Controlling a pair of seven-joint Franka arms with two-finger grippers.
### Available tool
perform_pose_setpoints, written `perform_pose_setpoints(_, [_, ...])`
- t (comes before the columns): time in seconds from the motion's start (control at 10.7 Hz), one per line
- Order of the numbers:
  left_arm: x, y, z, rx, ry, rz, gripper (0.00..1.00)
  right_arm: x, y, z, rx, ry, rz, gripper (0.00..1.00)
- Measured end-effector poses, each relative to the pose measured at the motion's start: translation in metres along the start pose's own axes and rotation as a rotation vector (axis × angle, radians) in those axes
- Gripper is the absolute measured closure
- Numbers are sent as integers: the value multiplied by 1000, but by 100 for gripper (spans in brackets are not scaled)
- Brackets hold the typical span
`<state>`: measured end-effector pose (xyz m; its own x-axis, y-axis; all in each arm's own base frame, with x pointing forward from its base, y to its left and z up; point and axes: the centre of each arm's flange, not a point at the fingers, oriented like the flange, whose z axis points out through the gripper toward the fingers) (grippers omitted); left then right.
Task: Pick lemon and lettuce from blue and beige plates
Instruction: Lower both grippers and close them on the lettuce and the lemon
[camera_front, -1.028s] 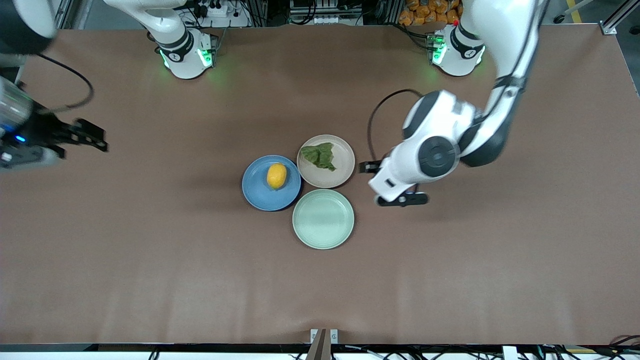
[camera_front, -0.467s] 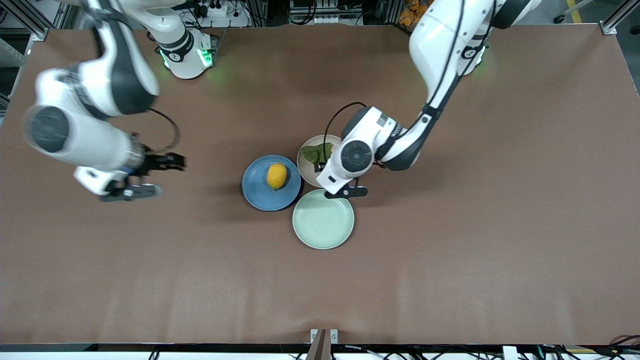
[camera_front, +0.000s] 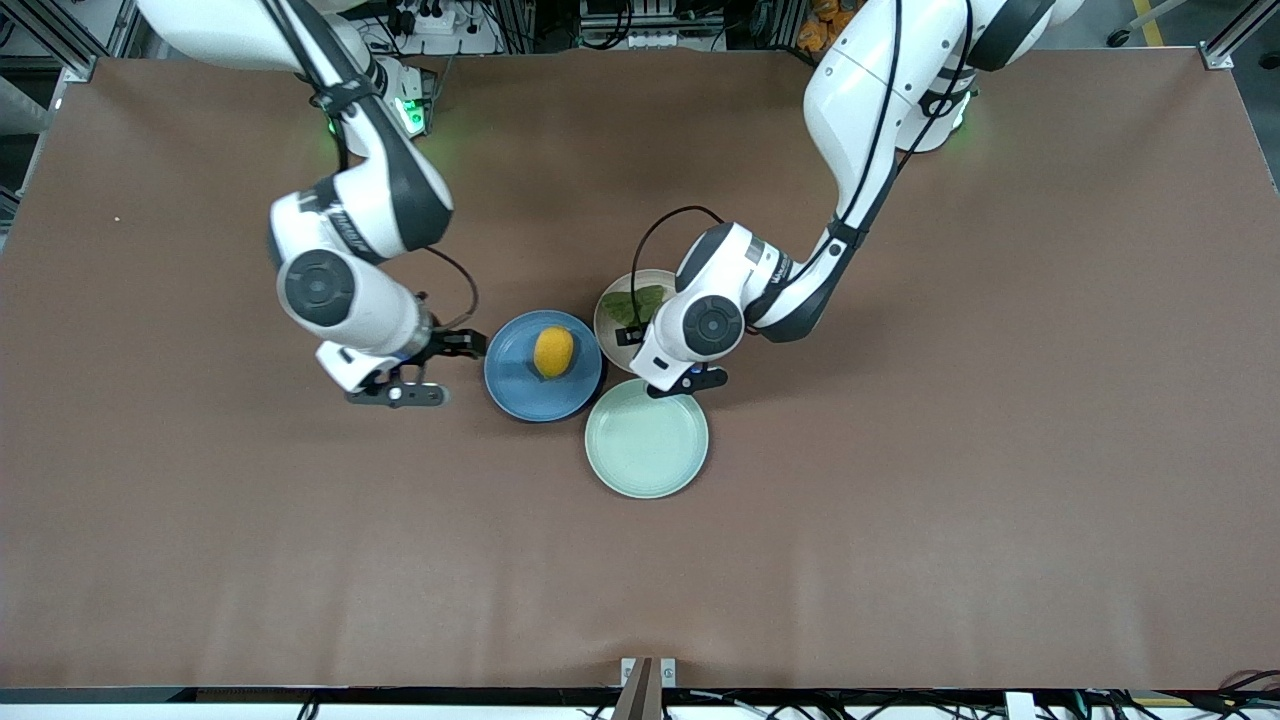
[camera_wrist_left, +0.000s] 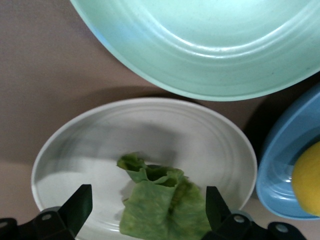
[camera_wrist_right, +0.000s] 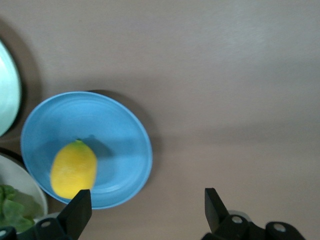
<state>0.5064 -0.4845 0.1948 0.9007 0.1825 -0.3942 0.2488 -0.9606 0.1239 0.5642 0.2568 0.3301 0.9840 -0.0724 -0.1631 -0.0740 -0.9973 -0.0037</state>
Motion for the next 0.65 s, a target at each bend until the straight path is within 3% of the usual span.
perform_pose_setpoints(0.37, [6, 0, 22, -14, 7, -64, 0, -16, -63, 39, 40, 54, 127, 0])
perform_pose_setpoints(0.65, [5, -1, 36, -1, -3, -103, 4, -16, -78, 76, 47, 50, 170, 0])
